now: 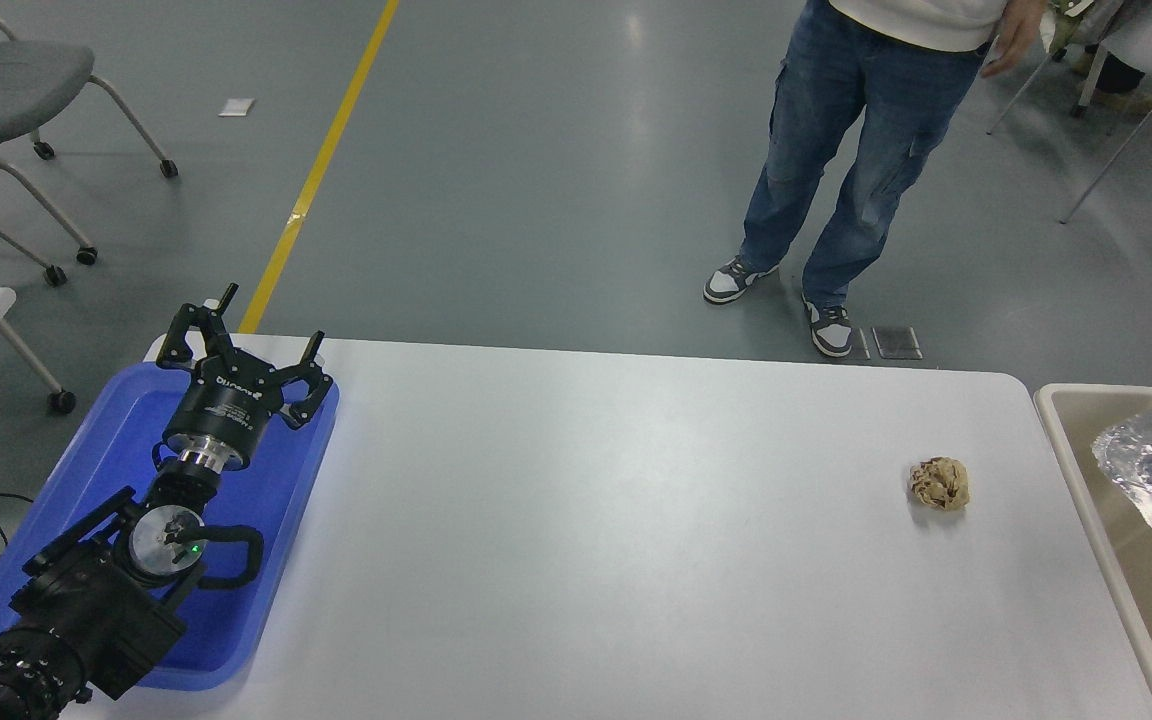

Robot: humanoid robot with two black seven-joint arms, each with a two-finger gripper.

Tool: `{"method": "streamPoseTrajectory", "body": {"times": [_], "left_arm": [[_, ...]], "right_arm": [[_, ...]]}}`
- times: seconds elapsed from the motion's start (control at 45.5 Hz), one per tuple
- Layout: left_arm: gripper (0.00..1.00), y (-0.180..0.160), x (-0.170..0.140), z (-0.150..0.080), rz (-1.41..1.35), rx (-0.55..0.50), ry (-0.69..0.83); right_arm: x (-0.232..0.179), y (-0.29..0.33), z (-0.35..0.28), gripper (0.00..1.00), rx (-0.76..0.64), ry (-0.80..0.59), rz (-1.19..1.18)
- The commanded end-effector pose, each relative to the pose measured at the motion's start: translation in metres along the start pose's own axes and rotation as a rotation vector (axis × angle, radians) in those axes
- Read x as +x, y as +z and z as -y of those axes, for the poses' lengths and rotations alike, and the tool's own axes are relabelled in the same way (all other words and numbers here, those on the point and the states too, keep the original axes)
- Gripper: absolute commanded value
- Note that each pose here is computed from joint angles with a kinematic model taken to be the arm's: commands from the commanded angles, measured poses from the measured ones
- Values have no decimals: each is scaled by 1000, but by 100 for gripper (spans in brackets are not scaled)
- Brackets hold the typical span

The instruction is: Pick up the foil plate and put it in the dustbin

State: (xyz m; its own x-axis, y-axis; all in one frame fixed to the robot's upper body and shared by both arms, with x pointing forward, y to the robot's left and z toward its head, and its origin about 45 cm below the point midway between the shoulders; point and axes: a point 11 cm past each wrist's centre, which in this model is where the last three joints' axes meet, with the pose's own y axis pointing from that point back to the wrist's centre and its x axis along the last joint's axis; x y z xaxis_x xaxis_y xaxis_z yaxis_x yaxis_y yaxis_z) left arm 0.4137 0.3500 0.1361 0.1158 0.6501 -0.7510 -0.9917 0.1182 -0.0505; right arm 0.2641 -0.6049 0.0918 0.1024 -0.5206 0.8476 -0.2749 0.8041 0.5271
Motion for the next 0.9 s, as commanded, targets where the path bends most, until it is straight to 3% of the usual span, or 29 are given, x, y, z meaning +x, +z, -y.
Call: {"method": "streamPoseTrajectory", "body": {"times": [0.0,0.132,0.176,0.242,0.308,0.637,0.879], "left_arm": [[100,0,0,0,0,0,0],[100,0,0,0,0,0,0],[100,0,0,0,0,1,-1],[100,0,0,0,0,0,0],[100,0,0,0,0,0,0],[100,0,0,0,0,0,0],[100,0,0,0,0,0,-1]], "right_arm": [[-1,5,1,0,-4,4,-2],[-3,12,3,0,-13,1,-12],[-3,13,3,18,-12,3,-28],[-2,14,4,53,-12,9,-38],[-2,13,3,98,-10,9,-41],[-8,1,-1,100,12,-31,-36],[62,-77,-24,100,153,13,33]]}}
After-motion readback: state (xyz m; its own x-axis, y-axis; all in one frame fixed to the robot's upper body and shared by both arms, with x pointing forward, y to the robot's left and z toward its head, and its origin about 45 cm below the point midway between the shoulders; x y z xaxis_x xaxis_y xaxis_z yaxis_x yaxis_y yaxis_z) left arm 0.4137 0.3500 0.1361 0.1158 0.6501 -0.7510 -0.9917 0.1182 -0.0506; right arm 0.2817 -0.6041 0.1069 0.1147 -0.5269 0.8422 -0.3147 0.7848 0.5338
